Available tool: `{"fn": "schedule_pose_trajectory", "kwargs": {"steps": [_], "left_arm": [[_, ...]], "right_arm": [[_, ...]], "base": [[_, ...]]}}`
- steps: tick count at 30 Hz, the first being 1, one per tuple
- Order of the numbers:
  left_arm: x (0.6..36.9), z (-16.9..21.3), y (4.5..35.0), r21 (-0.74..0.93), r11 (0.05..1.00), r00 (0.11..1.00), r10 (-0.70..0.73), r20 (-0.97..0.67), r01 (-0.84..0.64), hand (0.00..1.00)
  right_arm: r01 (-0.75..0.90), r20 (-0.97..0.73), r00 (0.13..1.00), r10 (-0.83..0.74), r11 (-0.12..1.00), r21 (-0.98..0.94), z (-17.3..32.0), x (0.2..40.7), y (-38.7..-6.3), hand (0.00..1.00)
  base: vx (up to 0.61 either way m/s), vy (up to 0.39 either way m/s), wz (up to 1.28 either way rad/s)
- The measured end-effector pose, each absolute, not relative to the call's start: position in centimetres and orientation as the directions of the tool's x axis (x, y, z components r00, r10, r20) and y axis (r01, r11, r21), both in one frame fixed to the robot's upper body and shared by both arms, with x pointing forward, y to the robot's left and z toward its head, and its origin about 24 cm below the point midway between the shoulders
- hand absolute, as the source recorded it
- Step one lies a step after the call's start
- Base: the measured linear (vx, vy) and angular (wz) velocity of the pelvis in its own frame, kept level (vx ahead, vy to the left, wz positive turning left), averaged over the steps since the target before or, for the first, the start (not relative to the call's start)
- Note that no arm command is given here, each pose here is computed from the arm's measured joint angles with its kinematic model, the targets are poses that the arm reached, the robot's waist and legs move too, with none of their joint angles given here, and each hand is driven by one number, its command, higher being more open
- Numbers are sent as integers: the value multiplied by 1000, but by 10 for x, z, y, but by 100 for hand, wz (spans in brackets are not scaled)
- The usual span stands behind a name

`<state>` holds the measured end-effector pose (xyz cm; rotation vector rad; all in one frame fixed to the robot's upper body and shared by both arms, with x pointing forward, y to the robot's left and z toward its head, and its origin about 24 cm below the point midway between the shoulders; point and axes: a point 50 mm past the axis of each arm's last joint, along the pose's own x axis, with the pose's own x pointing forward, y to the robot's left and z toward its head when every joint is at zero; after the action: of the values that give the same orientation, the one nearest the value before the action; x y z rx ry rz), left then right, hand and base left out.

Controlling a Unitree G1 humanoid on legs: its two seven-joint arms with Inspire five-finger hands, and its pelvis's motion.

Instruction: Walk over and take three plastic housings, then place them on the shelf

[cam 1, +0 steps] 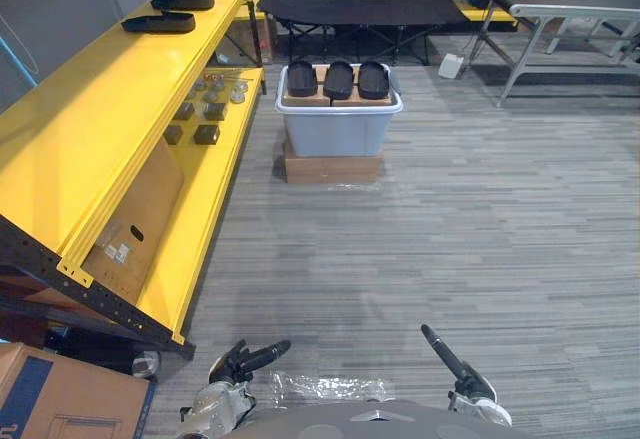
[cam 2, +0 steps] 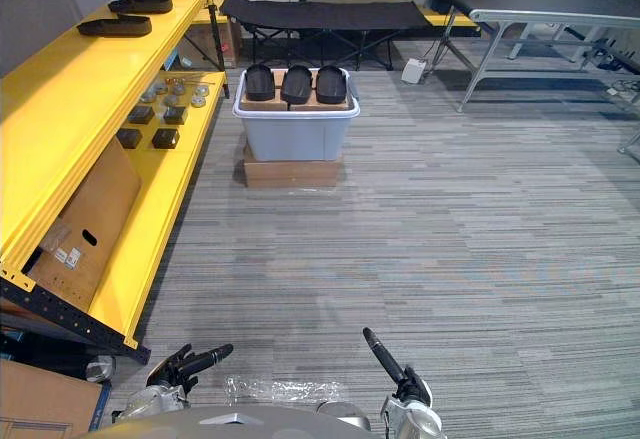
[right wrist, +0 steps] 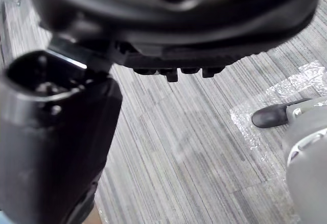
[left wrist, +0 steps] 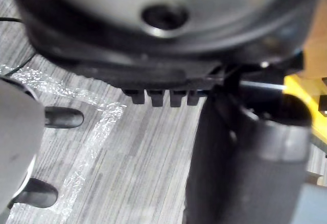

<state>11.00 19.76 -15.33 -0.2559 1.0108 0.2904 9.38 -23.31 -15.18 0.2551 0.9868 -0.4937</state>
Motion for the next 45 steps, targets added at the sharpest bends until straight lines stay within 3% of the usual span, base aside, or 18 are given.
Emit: {"fn": "schedule_pose_trajectory", "kwargs": {"steps": [18, 26, 31, 37, 45], "left_arm": [[128, -149, 197, -86, 965, 524, 60, -849, -249, 100], [98, -158, 196, -71, 957, 441, 64, -895, -283, 100], [114, -154, 202, -93, 936, 481, 88, -872, -339, 100], [130, -148, 180, -194, 935, 571, 11, -821, -297, 100], [116, -152, 200, -128, 923, 523, 88, -848, -363, 100]], "right_arm": [[558, -866, 437, -243, 829, 48, -159, 89, -211, 100], [524, -857, 438, -271, 852, -1, -157, 90, -224, 100], [479, -823, 485, -294, 877, -31, -149, 109, -238, 100], [499, -786, 529, -321, 866, -17, -142, 125, -242, 100], [437, -825, 507, -250, 899, -4, -149, 121, -224, 100]], "base": [[88, 24, 1], [435, -263, 8], [527, -244, -20], [306, 44, -35], [329, 151, -17]]}}
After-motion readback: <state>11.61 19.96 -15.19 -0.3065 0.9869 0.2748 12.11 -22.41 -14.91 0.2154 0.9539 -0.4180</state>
